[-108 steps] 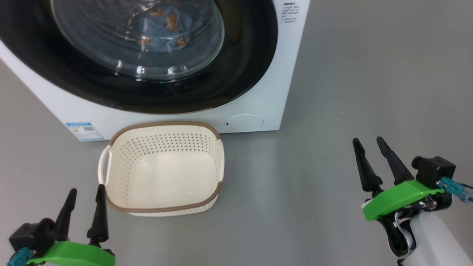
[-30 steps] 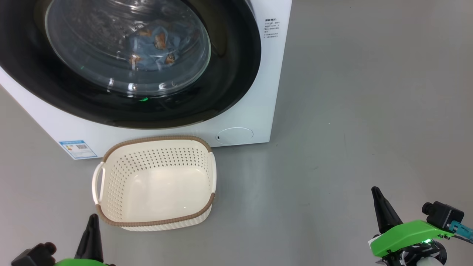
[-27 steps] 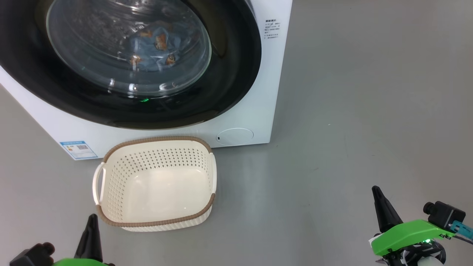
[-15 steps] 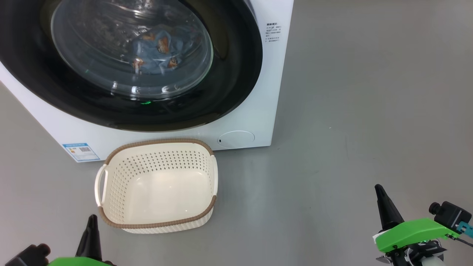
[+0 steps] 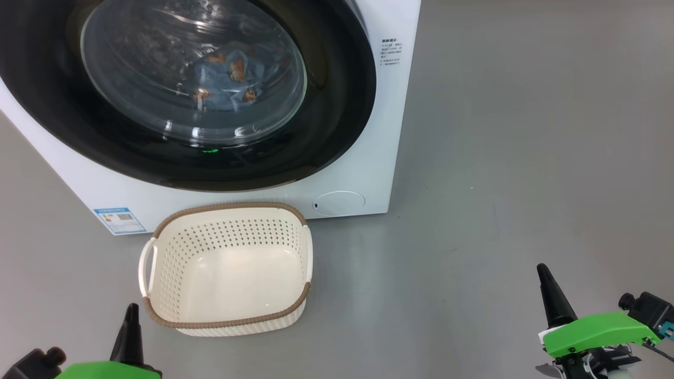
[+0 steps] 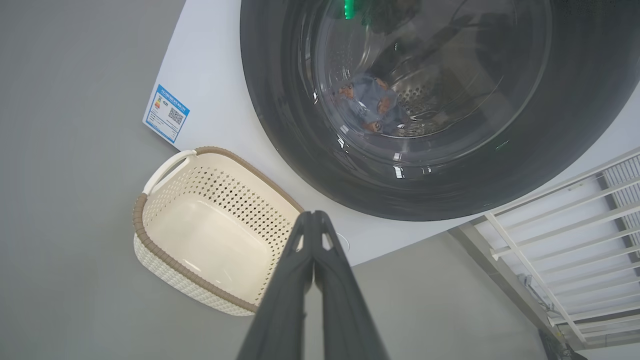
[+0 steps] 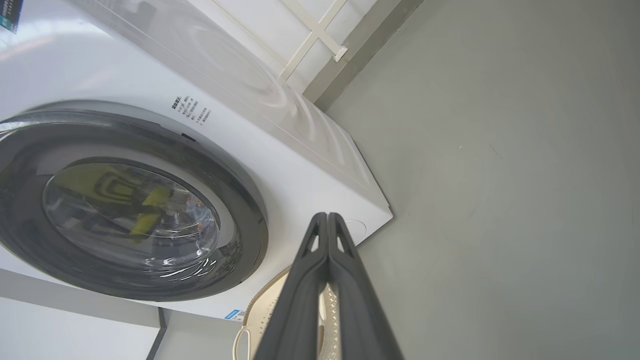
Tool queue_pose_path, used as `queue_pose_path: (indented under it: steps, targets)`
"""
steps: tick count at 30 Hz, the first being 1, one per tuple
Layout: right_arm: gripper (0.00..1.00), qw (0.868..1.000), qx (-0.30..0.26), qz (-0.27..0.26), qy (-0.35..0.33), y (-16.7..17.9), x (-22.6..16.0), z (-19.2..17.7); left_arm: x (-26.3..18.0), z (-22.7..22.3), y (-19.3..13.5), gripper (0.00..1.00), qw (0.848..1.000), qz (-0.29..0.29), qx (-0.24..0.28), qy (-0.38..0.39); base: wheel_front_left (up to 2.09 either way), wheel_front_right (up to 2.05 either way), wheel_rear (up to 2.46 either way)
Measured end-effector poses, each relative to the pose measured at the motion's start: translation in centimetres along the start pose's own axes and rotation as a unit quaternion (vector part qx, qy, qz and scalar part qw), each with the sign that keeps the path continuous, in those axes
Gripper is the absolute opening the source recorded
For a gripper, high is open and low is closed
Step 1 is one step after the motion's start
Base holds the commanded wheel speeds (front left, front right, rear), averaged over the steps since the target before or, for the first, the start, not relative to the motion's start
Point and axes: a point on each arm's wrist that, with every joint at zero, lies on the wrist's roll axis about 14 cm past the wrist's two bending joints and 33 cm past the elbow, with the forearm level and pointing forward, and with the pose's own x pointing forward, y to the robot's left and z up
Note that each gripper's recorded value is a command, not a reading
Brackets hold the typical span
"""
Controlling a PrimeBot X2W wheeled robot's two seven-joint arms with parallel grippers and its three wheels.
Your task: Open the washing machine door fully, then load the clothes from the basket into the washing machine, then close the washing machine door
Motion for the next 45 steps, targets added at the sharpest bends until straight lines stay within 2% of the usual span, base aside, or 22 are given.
queue_pose_path:
  steps: [18,19,35,45]
  targets:
    - [0.0,0.996,0.086,0.014,-0.007,1.2,0.0,0.7,-0.2,0.6,-0.5,0.0,0.996,0.001,-0.089,-0.002,0.0,0.0,0.0]
    - [0.0,0.993,0.114,0.019,-0.007,1.6,0.0,0.9,-0.1,0.9,-0.8,0.0,0.993,-0.002,-0.115,-0.002,0.0,0.0,0.0]
    - [0.0,0.981,0.188,0.036,-0.006,2.6,-0.3,1.3,-0.3,1.4,-1.5,0.0,0.981,-0.011,-0.194,0.002,0.0,0.0,0.0]
    - [0.0,0.969,0.241,0.047,-0.006,3.2,-0.5,1.6,-0.4,1.8,-2.1,0.0,0.969,-0.019,-0.247,0.004,0.0,0.0,0.0]
